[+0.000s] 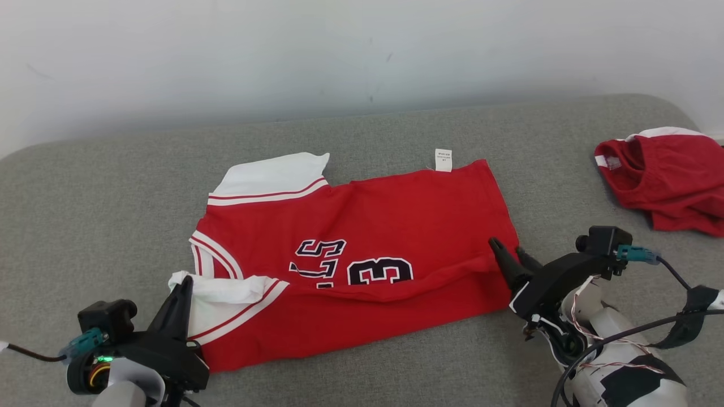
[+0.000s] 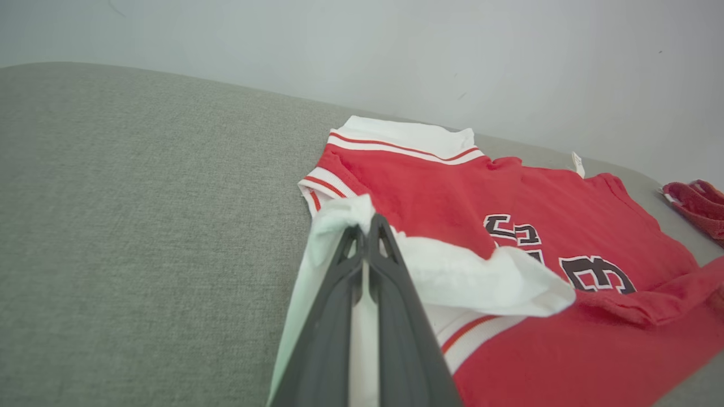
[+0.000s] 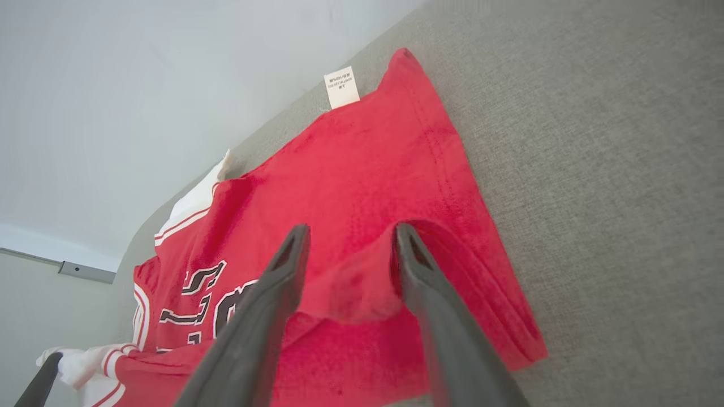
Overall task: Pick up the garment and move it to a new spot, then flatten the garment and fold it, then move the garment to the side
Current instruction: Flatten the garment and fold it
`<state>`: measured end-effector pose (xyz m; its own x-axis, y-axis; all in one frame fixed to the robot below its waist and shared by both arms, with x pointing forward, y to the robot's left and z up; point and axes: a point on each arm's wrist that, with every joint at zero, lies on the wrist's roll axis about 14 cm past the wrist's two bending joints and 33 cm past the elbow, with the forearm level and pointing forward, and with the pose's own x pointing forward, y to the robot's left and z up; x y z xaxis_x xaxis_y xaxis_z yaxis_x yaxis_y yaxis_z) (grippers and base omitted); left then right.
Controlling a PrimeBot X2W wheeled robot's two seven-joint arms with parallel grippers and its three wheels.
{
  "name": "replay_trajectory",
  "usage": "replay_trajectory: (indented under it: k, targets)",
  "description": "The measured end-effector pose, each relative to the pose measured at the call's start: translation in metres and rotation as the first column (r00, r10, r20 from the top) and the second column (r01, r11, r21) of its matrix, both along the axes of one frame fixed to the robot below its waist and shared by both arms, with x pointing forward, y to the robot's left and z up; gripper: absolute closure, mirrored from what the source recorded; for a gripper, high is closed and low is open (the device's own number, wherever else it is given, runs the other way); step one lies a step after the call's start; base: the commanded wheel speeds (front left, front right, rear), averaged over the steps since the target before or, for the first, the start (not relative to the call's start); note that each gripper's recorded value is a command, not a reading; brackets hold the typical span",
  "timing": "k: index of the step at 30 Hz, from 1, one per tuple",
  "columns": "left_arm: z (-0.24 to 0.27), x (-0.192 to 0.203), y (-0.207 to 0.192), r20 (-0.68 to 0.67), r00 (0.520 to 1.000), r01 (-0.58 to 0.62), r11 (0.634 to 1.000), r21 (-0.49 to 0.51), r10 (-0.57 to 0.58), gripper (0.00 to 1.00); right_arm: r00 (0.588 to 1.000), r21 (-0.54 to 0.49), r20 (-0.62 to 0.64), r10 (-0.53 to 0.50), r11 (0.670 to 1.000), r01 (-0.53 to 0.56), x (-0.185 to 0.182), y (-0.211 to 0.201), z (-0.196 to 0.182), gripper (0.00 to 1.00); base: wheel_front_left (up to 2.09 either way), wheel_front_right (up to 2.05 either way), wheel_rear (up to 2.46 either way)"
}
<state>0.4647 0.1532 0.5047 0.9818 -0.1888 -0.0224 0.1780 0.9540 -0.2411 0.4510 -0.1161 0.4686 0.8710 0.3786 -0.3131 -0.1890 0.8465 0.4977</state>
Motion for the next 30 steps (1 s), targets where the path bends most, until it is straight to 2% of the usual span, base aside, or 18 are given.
replay_trajectory:
  k: [4, 5, 6, 15, 23, 30]
  targets:
    - [-0.003, 0.007, -0.001, -0.01, 1.0, 0.002, 1.0, 0.001, -0.002, 0.98, 0.998, -0.006, 0.056, -0.027, 1.0, 0.027, 0.005, -0.008, 0.009, 0.0, 0.0, 0.0, 0.0]
    - [-0.004, 0.008, 0.0, -0.01, 1.0, 0.0, 1.0, 0.003, 0.0, 0.3, 0.998, -0.01, 0.059, -0.026, 1.0, 0.027, 0.005, -0.009, 0.009, 0.0, 0.0, 0.0, 0.0]
    - [-0.004, 0.009, 0.001, -0.008, 1.0, -0.004, 1.0, 0.004, 0.004, 0.0, 0.997, -0.009, 0.072, -0.034, 0.999, 0.035, 0.005, -0.011, 0.011, 0.0, 0.0, 0.0, 0.0]
    - [0.012, 0.008, 0.006, 0.051, 0.998, -0.021, 1.0, 0.011, 0.02, 0.0, 0.987, -0.022, 0.155, -0.052, 0.998, 0.056, 0.002, -0.021, 0.02, 0.0, 0.0, 0.0, 0.0]
    - [0.018, -0.019, 0.023, 0.101, 0.99, -0.096, 0.995, -0.011, 0.096, 0.0, 0.984, -0.103, 0.179, -0.01, 0.994, 0.029, -0.014, -0.023, 0.006, 0.0, 0.0, 0.0, 0.0]
    - [0.007, -0.049, 0.032, 0.092, 0.985, -0.143, 0.99, -0.006, 0.143, 0.0, 0.983, -0.144, 0.185, 0.02, 0.99, 0.007, -0.025, -0.02, -0.007, 0.0, 0.0, 0.0, 0.0]
